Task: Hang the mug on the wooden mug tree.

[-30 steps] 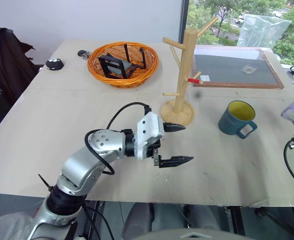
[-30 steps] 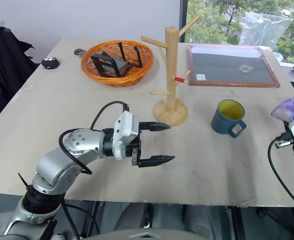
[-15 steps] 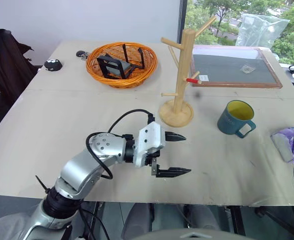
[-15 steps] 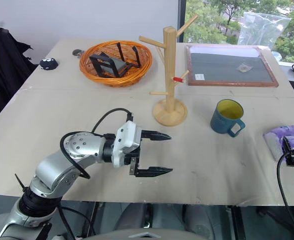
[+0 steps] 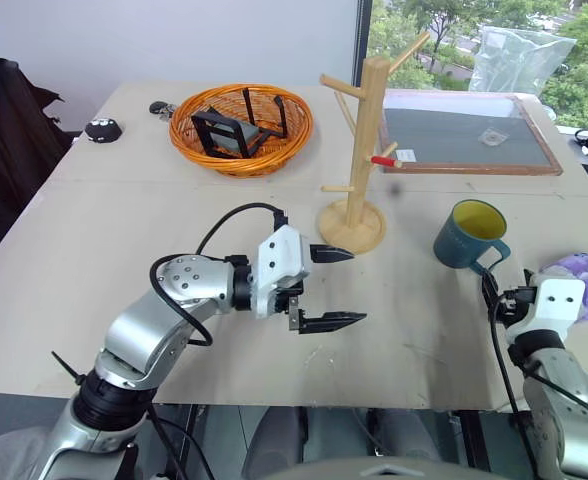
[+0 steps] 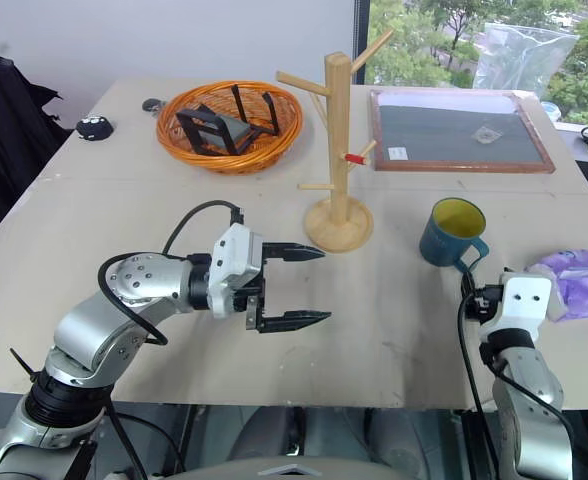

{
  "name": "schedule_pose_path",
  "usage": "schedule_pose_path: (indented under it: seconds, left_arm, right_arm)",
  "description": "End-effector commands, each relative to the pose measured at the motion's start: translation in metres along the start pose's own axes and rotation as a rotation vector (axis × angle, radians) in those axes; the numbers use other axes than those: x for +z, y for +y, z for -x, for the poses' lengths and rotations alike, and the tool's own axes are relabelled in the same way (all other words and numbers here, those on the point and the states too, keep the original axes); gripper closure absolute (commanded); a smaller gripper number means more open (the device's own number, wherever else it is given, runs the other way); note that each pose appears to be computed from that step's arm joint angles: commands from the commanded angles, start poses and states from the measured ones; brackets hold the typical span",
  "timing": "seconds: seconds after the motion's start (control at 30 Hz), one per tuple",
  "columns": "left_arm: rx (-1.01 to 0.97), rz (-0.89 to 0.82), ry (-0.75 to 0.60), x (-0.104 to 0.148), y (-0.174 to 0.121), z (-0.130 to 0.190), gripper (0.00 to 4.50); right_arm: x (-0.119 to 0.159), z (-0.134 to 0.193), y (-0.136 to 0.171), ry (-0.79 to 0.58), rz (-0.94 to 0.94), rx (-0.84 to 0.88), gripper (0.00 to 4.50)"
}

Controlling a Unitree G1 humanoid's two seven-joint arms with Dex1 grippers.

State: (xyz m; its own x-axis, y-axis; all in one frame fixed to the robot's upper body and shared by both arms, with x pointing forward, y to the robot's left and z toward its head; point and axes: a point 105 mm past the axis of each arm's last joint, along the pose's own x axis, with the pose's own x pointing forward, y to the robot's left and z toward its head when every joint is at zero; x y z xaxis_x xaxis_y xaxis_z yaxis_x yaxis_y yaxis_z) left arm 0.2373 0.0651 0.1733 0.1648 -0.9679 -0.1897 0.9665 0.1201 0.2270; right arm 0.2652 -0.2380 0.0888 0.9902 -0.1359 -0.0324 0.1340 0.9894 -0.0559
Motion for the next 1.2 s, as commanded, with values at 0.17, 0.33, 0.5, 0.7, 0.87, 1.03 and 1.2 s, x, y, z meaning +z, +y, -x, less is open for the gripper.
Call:
schedule_pose_path:
  seconds: [0.17,0.33,0.5,0.7,0.87,1.03,1.2]
  left_arm:
    - [0.025,-0.058,-0.028,0.013,0.0,0.001,0.0]
    - [0.031,-0.06,-0.044,0.016,-0.003,-0.001,0.0]
    - [0.046,-0.05,-0.04,0.014,-0.008,-0.002,0.0]
    - [0.121,-0.061,-0.034,0.02,-0.003,-0.006,0.0]
    - [0.18,-0.055,-0.024,0.019,0.013,0.0,0.0]
    - [0.252,-0.059,-0.026,0.022,0.03,0.023,0.0]
    - [0.315,-0.032,-0.059,0.024,0.035,0.044,0.0]
  right_arm:
    - [-0.003,-0.017,0.003,-0.018,-0.02,-0.084,1.24]
    - [-0.003,-0.029,0.0,-0.041,-0.034,-0.152,1.24]
    - [-0.002,-0.037,0.002,-0.062,-0.026,-0.145,2.34]
    - [0.004,-0.041,0.001,-0.087,-0.017,-0.128,4.43]
    - [0.023,-0.043,0.02,-0.139,-0.011,0.057,4.43]
    - [0.076,-0.04,0.052,-0.215,0.057,0.473,4.43]
    - [0.128,-0.03,0.066,-0.209,0.245,0.82,4.43]
